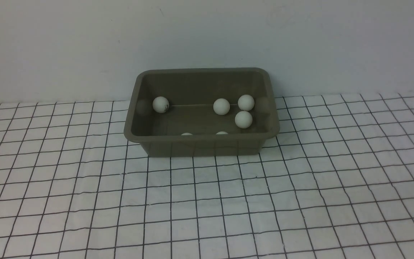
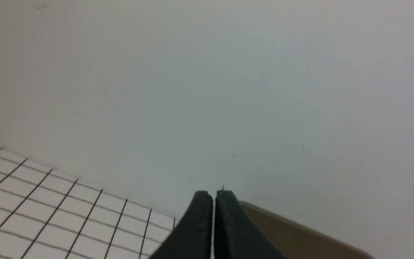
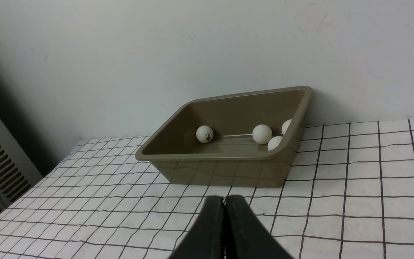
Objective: Put the table tennis balls into the box on the white checkered tablecloth.
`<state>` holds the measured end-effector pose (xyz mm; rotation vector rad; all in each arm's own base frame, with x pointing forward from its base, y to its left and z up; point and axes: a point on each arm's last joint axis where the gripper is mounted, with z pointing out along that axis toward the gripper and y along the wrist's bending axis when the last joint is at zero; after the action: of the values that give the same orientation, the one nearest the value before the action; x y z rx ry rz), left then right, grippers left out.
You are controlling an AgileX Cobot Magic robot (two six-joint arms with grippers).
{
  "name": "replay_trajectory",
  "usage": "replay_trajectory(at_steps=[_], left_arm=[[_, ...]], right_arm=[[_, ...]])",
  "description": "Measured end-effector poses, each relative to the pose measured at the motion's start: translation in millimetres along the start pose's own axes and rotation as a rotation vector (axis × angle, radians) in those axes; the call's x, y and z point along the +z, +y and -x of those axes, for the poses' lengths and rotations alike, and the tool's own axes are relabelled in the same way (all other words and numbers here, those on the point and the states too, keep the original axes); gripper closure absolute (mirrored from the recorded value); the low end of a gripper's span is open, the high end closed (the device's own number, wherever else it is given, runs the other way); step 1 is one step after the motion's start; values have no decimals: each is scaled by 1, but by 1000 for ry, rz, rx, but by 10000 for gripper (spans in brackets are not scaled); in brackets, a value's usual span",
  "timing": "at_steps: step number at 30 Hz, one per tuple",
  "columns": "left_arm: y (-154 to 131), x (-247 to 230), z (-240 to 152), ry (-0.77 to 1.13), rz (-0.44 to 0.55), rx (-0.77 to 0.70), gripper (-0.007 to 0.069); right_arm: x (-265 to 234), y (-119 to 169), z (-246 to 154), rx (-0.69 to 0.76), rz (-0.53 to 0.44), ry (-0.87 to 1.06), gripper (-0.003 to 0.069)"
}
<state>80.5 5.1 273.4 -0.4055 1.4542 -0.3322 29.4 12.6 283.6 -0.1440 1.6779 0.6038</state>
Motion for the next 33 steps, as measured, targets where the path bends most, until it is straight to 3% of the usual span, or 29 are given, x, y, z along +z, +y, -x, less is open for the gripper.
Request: replay_trajectory(at_steps=[12, 18, 29, 33], left_arm=[[26, -31, -42, 129, 93, 213, 629], [39, -36, -66, 281, 162, 253, 629], [47, -38, -74, 353, 212, 325, 629], [52, -38, -87, 397, 214, 279, 629]], right_arm=[[0, 0, 0, 0, 0, 0, 676], [0, 0, 0, 0, 0, 1, 676], [0, -1, -2, 0, -7, 17, 676], [0, -1, -2, 0, -10, 23, 676]])
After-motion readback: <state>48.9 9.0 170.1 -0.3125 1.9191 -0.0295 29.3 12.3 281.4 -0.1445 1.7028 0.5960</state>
